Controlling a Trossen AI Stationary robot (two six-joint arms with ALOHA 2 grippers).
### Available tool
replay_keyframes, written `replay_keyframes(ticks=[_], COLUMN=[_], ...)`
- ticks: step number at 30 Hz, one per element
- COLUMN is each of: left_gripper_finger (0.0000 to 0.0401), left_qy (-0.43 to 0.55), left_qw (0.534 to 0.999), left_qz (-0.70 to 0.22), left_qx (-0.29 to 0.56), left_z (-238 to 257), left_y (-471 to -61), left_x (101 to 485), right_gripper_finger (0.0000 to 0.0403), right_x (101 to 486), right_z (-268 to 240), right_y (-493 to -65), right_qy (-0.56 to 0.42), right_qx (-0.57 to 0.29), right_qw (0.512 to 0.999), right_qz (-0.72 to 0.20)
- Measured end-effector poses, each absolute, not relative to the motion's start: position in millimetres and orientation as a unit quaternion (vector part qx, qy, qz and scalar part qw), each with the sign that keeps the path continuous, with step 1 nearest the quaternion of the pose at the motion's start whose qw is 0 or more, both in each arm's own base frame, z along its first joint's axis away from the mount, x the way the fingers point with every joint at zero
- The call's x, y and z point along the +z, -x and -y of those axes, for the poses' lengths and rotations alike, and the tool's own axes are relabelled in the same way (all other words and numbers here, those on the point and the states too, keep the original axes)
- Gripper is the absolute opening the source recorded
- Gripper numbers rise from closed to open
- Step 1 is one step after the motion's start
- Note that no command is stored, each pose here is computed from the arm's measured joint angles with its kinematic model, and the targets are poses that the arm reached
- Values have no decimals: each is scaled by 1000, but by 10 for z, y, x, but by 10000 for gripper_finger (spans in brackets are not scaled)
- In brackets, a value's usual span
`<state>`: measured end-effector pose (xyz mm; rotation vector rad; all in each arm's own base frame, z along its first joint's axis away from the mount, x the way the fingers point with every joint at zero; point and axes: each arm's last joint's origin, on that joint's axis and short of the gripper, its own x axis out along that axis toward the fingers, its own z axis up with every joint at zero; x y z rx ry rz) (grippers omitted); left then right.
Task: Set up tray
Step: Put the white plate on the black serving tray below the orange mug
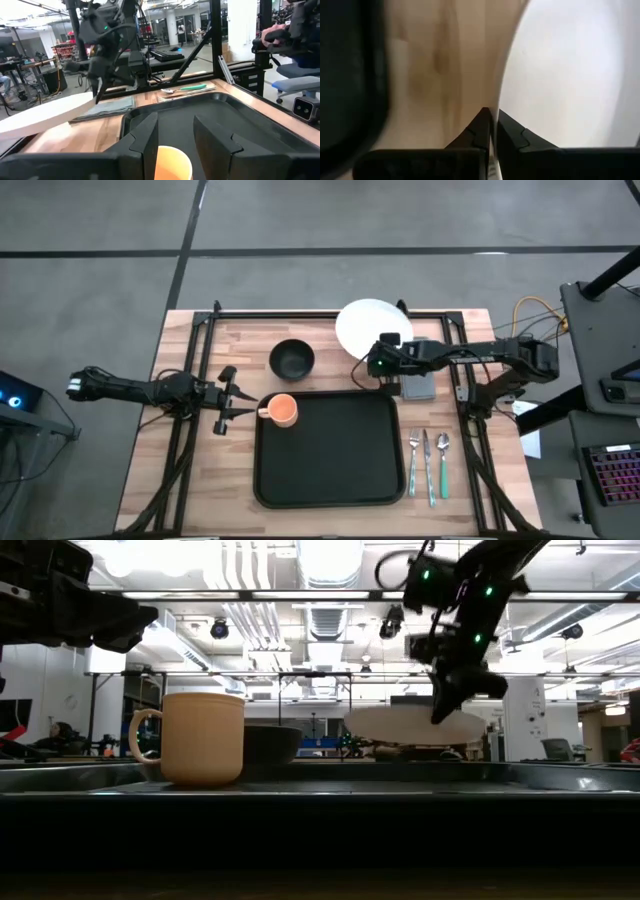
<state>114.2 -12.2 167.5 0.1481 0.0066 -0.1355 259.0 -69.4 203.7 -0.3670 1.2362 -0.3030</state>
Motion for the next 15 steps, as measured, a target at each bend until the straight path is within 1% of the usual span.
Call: replay_keyframes(ticks=[8,15], left_gripper_finger=[105,105], left_qy=[-74,-74], left_qw=[995,995], left_qz=[-4,-4], left_qx=[-68,-68], left_z=[122,122], left_y=[-1142,-1142], left_x=[1675,1674], right_gripper_finger=[8,8], right_x=[2209,2215], right_z=[360,-9], right_y=[-2532,-2533], right_qy=[175,204], right_qx=[-119,-106], right_qw=[811,805], right_qz=[-545,-547])
